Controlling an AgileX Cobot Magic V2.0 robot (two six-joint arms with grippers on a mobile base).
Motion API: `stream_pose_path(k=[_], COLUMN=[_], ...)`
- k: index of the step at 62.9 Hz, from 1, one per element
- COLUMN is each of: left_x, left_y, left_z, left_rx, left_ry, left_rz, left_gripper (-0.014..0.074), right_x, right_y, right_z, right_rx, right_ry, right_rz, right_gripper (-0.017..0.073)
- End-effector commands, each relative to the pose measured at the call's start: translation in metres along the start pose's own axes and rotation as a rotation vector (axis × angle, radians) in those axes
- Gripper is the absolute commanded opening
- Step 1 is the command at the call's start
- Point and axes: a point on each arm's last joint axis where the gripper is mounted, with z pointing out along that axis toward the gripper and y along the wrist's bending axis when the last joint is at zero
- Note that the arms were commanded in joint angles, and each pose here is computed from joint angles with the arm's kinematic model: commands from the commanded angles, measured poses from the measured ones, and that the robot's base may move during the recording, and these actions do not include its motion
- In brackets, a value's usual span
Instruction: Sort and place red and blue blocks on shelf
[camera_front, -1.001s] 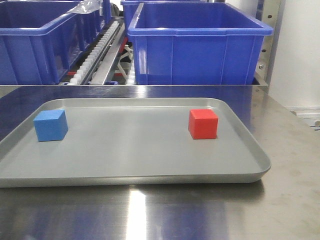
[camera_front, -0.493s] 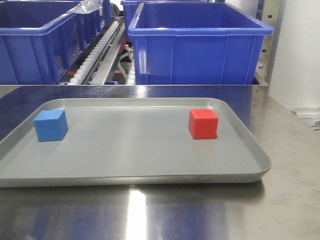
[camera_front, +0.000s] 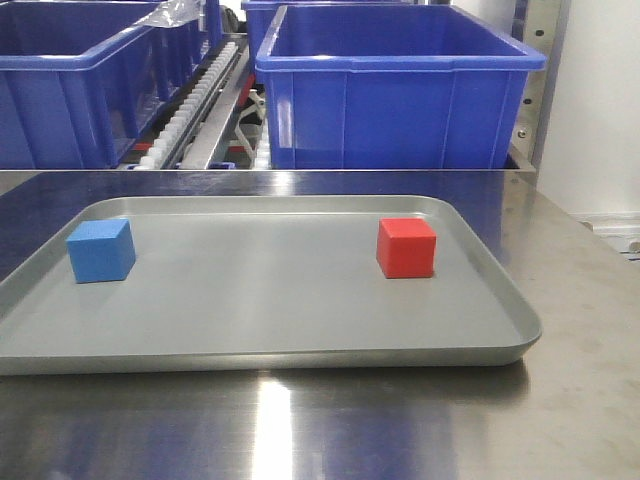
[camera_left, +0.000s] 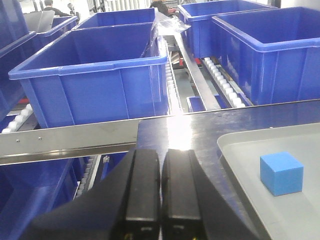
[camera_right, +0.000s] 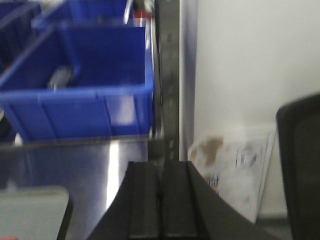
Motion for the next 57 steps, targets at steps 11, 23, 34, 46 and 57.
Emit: stream_pose_path(k=[11,23,34,46,57], left_x=[0.004,0.004,0.004,0.004,0.004], left_y=[-0.001,-0.001,-0.001,-0.001,-0.001], left_z=[-0.001,-0.001,-0.001,-0.001,-0.001], left_rx=[0.004,0.004,0.004,0.004,0.004], left_ry=[-0.059,-0.059,-0.059,-0.059,-0.059], left_rz=[-0.006,-0.006,-0.006,-0.006,-0.006], left_gripper=[0.0132,0.0132,0.0132,0.0132,0.0132], right_x=[-0.028,-0.016,-0.001,0.01,0.02], right_y=[0.014,0.017,0.017,0.025,0.04], right_z=[0.042,0.074,0.095,0.106,0.112], right_rx=[-0.019,0.0,0.015,-0.015,-0.093], right_ry=[0.287,0.526,0.665,0.722,0.764], right_rz=[0.008,0.016,0.027,-0.009,-0.111], right_gripper=[0.0058,0.0058,0.0058,0.006,0.0104])
